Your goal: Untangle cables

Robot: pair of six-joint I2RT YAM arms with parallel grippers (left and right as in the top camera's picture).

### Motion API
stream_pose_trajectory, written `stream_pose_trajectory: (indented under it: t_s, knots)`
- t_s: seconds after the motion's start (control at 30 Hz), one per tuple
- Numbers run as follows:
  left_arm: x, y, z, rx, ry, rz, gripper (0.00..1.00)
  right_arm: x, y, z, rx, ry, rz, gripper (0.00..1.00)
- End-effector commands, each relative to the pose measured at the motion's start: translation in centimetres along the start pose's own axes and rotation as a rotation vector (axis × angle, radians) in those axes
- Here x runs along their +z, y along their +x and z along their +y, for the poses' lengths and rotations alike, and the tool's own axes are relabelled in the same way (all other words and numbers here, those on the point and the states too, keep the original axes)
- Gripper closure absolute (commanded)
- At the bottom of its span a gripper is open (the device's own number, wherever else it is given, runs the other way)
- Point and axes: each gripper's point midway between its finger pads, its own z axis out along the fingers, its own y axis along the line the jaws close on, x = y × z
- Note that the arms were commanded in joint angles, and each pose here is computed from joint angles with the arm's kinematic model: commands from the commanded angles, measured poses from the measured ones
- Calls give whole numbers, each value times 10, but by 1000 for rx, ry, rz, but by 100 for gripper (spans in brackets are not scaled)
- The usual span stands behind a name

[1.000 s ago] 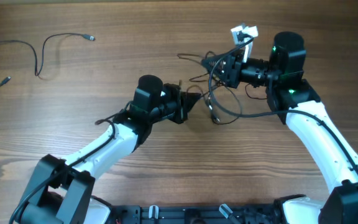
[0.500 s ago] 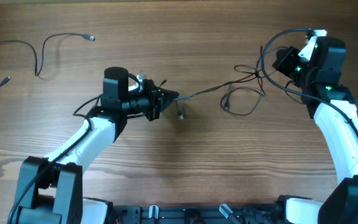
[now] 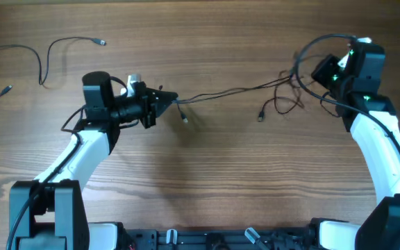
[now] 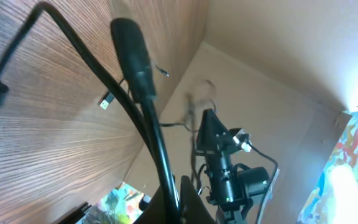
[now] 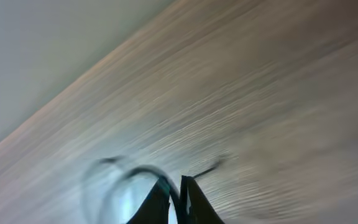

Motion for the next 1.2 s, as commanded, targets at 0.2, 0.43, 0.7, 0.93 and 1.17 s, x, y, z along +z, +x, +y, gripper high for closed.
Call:
stream_pose_trajectory:
  t_s: [0.2, 0.43, 0.7, 0.93, 1.17]
  knots:
    - [14, 6, -1, 64, -26, -44, 95, -4, 75, 86, -325, -270, 216, 33]
    - [19, 7, 8, 39, -63, -61, 0, -2, 77, 76, -283, -218, 227, 14]
    - [36, 13, 18, 26, -118, -102, 0, -5, 101, 67, -227, -205, 336, 15]
    - [63, 26, 31, -8, -176, -190, 0, 5, 140, 56, -33, -174, 516, 29]
    - [66, 19, 33, 11, -191, -266, 0, 7, 188, 97, -212, -492, 686, 31]
